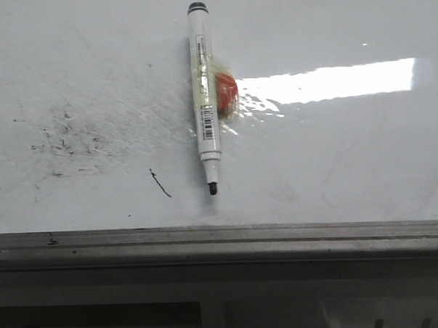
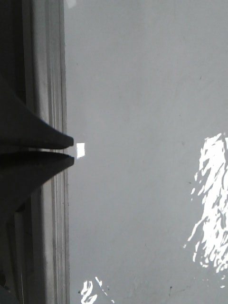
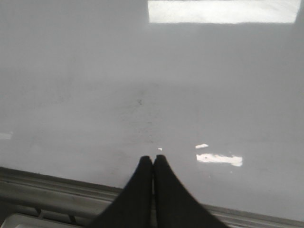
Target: Write number 8 on whiteboard
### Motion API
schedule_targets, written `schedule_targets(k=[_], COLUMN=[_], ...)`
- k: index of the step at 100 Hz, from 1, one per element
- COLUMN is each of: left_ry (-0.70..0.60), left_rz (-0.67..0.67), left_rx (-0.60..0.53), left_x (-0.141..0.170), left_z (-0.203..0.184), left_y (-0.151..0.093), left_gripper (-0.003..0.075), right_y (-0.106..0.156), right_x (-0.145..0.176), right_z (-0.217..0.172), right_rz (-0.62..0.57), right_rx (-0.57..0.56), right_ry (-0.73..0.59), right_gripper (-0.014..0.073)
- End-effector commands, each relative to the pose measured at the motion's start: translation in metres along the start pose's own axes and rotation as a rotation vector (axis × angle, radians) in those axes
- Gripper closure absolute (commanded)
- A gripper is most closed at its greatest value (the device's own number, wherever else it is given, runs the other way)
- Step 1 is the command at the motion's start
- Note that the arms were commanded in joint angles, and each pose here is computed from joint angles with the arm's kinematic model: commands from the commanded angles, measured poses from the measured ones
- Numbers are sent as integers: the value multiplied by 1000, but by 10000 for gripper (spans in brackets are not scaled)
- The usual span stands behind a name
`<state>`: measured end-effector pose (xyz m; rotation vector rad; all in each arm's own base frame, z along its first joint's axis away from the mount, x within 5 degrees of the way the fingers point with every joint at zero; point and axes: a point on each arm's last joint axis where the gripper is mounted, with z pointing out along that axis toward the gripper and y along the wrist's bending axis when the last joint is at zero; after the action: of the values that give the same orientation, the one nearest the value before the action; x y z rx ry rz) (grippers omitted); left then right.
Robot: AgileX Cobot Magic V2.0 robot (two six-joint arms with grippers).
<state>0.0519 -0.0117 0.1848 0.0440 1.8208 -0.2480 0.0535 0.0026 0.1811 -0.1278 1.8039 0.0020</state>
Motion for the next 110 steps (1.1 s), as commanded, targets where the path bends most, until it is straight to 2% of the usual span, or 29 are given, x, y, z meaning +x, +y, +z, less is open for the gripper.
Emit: schedule_targets(k=[1, 88, 103, 110], left_ry=[-19, -19, -43, -81], left_rz=[-21, -20, -5, -64], left_rx=[2, 1, -3, 17], left_x=[9, 9, 6, 3], left_z=[2, 2, 2, 2], left_y=[1, 1, 2, 0], left_gripper=[741, 741, 741, 741], right_y=[0, 0, 0, 2], right_x=[1, 1, -7, -15], right_z=[0, 0, -1, -2], right_rz=[-5, -5, -15, 50], right_rx=[-1, -1, -1, -20], right_ry=[-35, -35, -122, -215], right_gripper=[638, 638, 638, 638])
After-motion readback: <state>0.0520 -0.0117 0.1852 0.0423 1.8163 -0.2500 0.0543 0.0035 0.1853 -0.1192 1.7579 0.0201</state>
